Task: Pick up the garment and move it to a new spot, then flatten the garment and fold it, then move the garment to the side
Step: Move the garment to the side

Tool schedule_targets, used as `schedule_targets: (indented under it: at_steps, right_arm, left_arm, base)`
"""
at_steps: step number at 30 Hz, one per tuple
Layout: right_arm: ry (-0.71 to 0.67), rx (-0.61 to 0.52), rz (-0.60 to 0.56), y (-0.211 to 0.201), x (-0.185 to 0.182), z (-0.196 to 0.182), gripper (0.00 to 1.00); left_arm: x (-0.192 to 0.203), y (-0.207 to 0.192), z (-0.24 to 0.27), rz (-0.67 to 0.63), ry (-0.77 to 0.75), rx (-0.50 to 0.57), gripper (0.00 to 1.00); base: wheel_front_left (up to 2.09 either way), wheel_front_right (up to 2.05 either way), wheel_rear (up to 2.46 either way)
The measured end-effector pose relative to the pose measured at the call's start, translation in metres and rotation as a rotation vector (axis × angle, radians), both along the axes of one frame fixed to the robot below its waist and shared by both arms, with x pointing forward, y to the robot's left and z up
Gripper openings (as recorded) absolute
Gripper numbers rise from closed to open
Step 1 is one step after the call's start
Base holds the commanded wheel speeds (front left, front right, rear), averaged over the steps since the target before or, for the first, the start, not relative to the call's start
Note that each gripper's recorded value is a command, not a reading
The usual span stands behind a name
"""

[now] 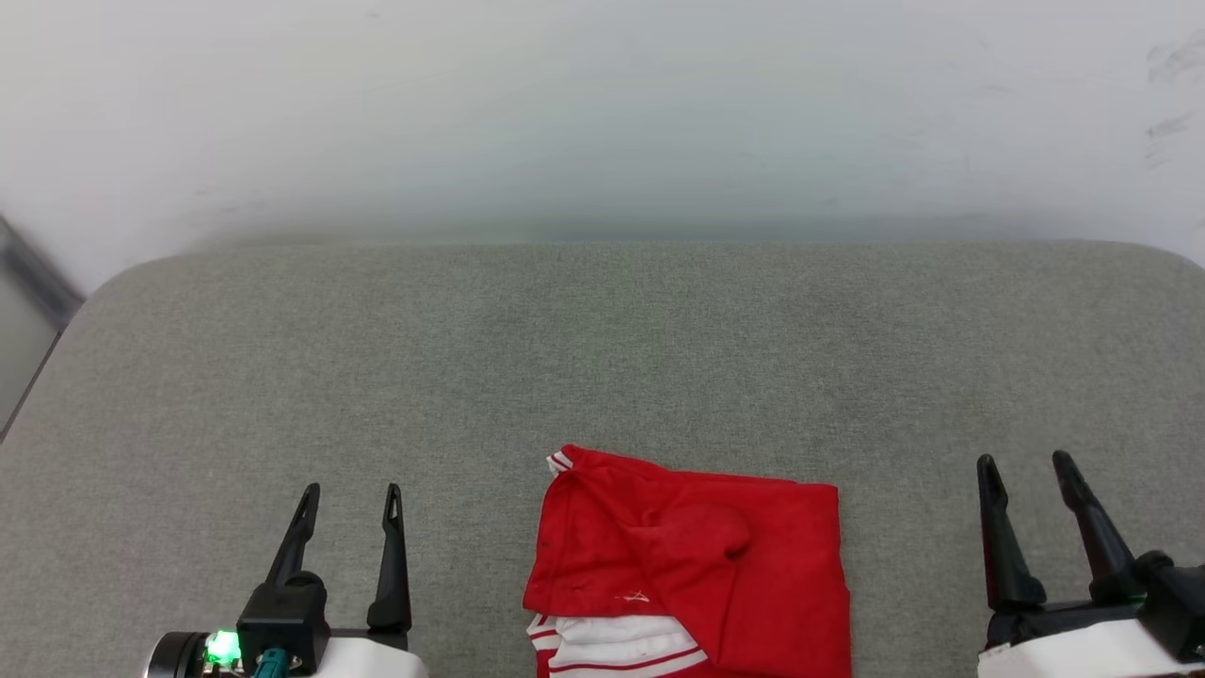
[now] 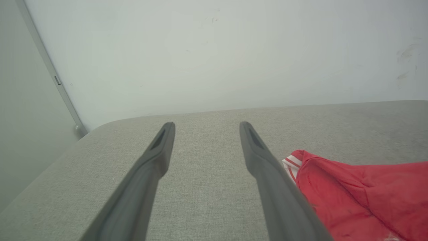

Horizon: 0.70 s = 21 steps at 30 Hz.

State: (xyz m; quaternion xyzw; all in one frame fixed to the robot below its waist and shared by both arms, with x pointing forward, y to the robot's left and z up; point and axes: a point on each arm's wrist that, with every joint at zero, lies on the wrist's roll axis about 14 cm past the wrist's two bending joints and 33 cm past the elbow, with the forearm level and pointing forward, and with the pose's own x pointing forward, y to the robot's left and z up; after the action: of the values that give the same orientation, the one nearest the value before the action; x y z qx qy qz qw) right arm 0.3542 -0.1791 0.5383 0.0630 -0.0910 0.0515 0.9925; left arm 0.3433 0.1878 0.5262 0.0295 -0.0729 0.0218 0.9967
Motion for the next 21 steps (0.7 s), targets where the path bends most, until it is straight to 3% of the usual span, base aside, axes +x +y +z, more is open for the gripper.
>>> schedule_targets:
  at_steps: [8,12,15,21]
  right_arm:
    - [-0.202,-0.089,0.031,-0.006,0.031,0.076,1.00]
    - [-0.194,-0.171,0.125,0.011,0.051,0.104,1.00]
    - [-0.039,-0.226,0.225,0.030,0.063,0.091,1.00]
    - [0.444,-0.256,0.386,0.043,0.066,0.024,1.00]
  left_arm:
    - [-0.002,0.004,-0.002,0.011,0.005,-0.002,1.00]
    - [-0.003,0.005,-0.004,0.015,0.013,-0.005,1.00]
    - [-0.004,0.007,-0.006,0.020,0.018,-0.006,1.00]
    - [-0.002,0.010,-0.009,0.028,0.030,-0.008,1.00]
  base:
    - [0.00,0.00,0.00]
    - [0.00,0.00,0.00]
    - [0.00,0.00,0.00]
    - [0.00,0.00,0.00]
